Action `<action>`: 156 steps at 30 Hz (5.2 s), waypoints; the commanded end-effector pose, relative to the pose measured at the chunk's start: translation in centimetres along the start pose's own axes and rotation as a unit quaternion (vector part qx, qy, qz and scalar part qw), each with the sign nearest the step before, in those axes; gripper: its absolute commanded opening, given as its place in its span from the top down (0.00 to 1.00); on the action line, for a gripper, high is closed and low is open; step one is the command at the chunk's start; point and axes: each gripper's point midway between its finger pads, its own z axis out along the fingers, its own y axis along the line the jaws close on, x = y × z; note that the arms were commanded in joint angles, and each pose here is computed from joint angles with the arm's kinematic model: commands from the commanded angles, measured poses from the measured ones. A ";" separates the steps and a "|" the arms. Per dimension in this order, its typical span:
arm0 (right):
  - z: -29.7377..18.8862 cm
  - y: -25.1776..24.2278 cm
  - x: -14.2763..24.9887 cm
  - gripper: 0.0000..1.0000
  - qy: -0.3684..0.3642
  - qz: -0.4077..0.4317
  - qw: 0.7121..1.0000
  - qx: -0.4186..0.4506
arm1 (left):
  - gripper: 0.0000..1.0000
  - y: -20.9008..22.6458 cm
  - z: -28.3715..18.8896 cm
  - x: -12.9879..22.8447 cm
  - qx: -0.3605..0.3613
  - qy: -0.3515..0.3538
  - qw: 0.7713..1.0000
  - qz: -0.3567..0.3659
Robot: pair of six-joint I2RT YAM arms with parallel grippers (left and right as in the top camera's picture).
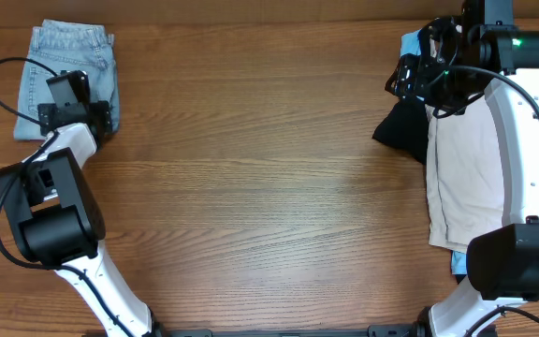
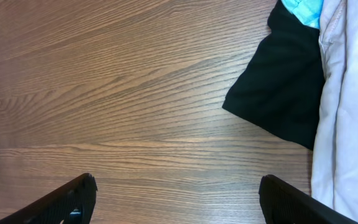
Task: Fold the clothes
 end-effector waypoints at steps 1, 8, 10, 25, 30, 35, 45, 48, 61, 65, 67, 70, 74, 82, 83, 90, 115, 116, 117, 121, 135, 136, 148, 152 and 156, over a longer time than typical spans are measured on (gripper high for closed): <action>-0.1 -0.2 -0.1 0.13 -0.001 0.001 1.000 0.002 | 0.00 0.7 2.9 9.3 -0.061 0.125 0.988 0.063; -0.1 -0.2 0.0 0.13 0.000 0.002 1.000 0.002 | 0.00 0.8 -0.8 4.5 -0.038 0.119 0.992 -0.025; -0.1 -0.2 0.1 0.13 0.002 0.003 1.000 0.002 | 0.00 0.6 -2.4 2.7 -0.001 0.117 0.991 -0.060; -0.1 -0.3 0.5 0.13 0.011 0.005 1.000 0.005 | 0.00 3.5 -8.9 -1.2 0.166 0.146 0.960 -0.170; -0.1 -0.3 0.4 0.13 0.009 0.002 1.000 0.004 | 0.00 2.8 -6.0 1.9 0.243 0.178 0.929 -0.214; -0.1 -0.2 0.2 0.13 0.003 0.001 1.000 0.003 | 0.00 1.0 -2.2 4.5 0.258 0.192 0.927 -0.193; -0.1 -0.2 0.1 0.13 0.002 0.001 1.000 0.003 | 0.00 -1.2 1.2 6.6 0.240 0.199 0.939 -0.145; -0.1 -0.2 0.1 0.13 0.001 0.000 1.000 0.003 | 0.00 -0.7 1.8 6.1 0.202 0.190 0.952 -0.127; -0.1 -0.2 0.1 0.13 0.002 0.000 1.000 0.003 | 0.00 -0.6 2.5 4.3 0.170 0.161 0.963 -0.133; -0.1 -0.2 -0.2 0.10 -0.005 -0.002 1.000 0.002 | 0.00 0.1 2.0 4.2 0.162 0.177 0.960 -0.145; -0.2 0.0 -0.8 0.00 -0.016 -0.005 1.000 -0.001 | 0.00 0.6 1.2 3.5 0.162 0.183 0.958 -0.147; -0.8 0.3 -1.6 0.00 -0.033 -0.013 0.999 -0.004 | 0.00 1.9 -0.8 1.7 0.162 0.194 0.956 -0.152; -2.7 1.1 -2.4 0.00 -0.052 -0.019 0.998 -0.008 | 0.00 4.3 -4.9 -1.2 0.160 0.201 0.953 -0.160; -9.3 3.1 -1.9 0.00 -0.085 -0.043 0.995 -0.008 | 0.00 8.9 -16.2 -7.4 0.165 0.157 0.960 -0.165; -10.3 3.4 -1.7 0.00 -0.090 -0.045 0.995 -0.009 | 0.00 9.2 -17.7 -7.9 0.170 0.149 0.960 -0.166; -17.6 5.2 1.7 0.00 -0.147 -0.065 0.987 -0.021 | 0.00 10.8 -23.2 -9.6 0.171 0.102 0.965 -0.170; -28.4 7.3 9.9 0.00 -0.269 -0.102 0.956 -0.055 | 0.00 10.8 -23.2 -9.5 0.171 0.103 0.965 -0.170; -28.4 7.3 9.9 0.00 -0.269 -0.102 0.956 -0.055 | 0.00 10.8 -23.2 -9.6 0.171 0.103 0.965 -0.169; -28.4 7.3 9.9 0.00 -0.269 -0.102 0.956 -0.055 | 0.00 10.8 -23.2 -9.6 0.171 0.103 0.965 -0.169; -28.1 6.8 9.3 0.00 -0.271 -0.099 0.957 -0.040 | 0.00 10.8 -23.2 -9.6 0.171 0.103 0.965 -0.169; -23.9 5.6 7.6 0.00 -0.396 -0.133 0.907 -0.056 | 0.00 10.8 -23.2 -9.5 0.171 0.103 0.965 -0.170; -23.2 5.4 8.0 0.00 -0.405 -0.137 0.902 -0.059 | 0.00 10.8 -23.2 -9.6 0.171 0.103 0.965 -0.169; -12.5 1.4 13.8 0.00 -0.503 -0.171 0.843 -0.089 | 0.00 10.8 -23.2 -9.5 0.171 0.103 0.965 -0.170; -9.2 0.1 15.1 0.00 -0.526 -0.176 0.827 -0.096 | 0.00 10.8 -23.2 -9.5 0.171 0.103 0.965 -0.170; -7.0 -0.8 16.0 0.00 -0.542 -0.180 0.815 -0.100 | 0.00 10.8 -23.2 -9.6 0.171 0.103 0.965 -0.169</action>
